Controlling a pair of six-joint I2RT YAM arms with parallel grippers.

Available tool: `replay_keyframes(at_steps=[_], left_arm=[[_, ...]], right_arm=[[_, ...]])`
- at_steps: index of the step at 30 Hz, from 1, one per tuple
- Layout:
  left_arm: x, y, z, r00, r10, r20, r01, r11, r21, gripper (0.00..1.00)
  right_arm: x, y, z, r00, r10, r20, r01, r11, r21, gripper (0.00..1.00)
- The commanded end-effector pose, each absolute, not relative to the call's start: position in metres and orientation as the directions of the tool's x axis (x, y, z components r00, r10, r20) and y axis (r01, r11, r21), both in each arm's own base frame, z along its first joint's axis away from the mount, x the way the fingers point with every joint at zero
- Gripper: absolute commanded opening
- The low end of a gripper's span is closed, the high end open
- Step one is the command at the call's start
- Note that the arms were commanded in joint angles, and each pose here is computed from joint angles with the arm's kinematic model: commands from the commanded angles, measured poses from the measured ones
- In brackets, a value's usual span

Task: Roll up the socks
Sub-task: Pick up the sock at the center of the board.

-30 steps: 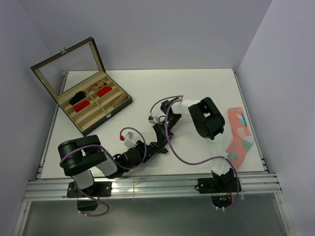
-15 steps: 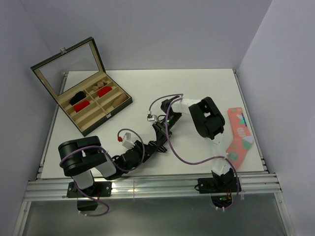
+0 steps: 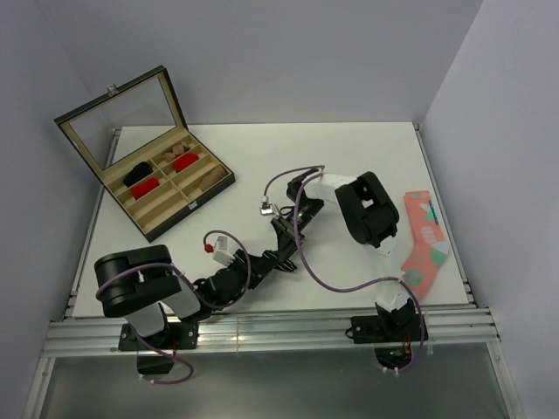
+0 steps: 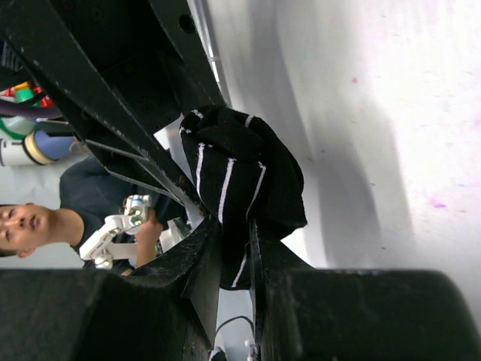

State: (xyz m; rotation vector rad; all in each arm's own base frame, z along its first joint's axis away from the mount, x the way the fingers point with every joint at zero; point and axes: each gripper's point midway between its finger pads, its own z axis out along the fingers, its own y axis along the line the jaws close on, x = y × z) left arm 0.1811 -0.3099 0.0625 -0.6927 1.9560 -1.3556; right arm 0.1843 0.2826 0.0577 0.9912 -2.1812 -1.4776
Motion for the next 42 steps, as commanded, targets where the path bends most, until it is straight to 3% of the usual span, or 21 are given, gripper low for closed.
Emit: replay_keyframes(at_steps=[1,42], left_arm=[[0.197,-0.293,0.080,-0.550,-0.810,-0.203,-0.046,0.272,-0.961,0.41],[0.200,-0.294,0.090,-0.533,-0.807,-0.254,-0.085,0.350,-0.933,0.36]], right_arm=[[0.170,0.289,0.089,-0.706,-0.702,-0.100,-0.309,0.179,0.934,0.00],[0.148,0.308,0.140,-0.630,-0.731,-0.261,-0.417,0.035,0.908,0.00]])
